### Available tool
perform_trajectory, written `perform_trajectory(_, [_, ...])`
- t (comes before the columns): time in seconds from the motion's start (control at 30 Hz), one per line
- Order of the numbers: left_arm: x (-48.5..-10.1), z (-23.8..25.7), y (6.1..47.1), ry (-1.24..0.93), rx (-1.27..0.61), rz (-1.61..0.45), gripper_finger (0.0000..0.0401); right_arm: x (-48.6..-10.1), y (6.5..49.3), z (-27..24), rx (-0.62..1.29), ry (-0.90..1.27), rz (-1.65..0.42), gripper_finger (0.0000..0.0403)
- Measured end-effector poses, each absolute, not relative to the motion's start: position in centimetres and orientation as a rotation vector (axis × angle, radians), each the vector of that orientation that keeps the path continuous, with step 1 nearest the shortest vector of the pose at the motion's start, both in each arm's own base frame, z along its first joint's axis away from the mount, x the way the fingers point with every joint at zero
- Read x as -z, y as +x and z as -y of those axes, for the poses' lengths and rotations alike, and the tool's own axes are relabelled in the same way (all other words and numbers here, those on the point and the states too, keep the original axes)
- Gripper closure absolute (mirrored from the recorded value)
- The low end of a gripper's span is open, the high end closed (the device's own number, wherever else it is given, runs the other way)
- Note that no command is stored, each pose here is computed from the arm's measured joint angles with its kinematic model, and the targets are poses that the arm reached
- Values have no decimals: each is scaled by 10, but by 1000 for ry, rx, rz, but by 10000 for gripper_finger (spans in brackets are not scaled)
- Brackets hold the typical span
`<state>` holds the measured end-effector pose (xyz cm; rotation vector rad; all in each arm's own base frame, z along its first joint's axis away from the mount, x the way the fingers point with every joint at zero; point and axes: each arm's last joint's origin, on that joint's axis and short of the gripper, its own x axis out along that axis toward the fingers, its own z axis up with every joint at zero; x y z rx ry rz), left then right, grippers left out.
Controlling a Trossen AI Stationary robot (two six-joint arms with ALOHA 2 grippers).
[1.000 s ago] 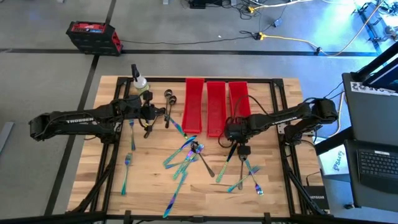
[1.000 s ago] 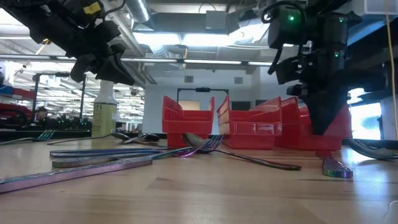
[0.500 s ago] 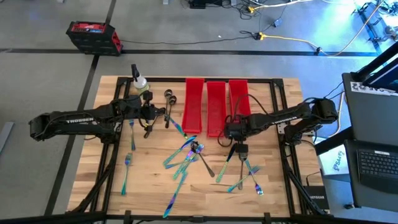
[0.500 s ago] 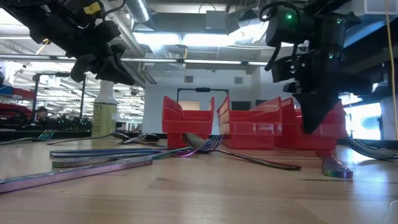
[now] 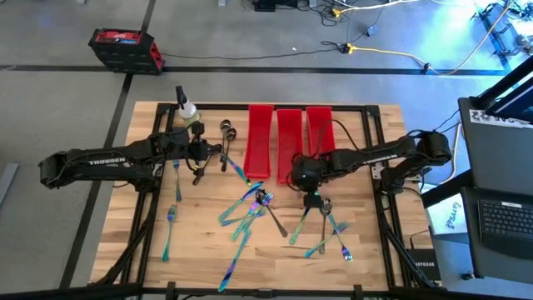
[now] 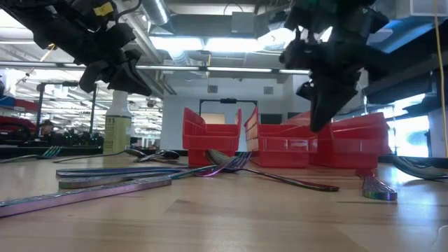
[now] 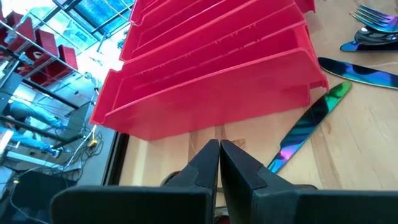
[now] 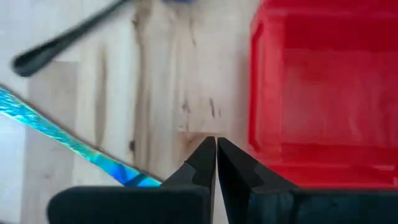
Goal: Sort silverware
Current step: Adjust the middle red silverware bin
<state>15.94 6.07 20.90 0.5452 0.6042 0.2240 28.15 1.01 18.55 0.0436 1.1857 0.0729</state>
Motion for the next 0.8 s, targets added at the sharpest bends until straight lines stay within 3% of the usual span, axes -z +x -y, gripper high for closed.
perform_trajectory(0.37, [-209,-61,159,549,-222,-607,401,-173,298,-8,-55,-48,-1246,403])
perform_trajectory(0.8, [-209,-61,159,548,-223,-607,401,-191,306,1,5,-127,-1294,403])
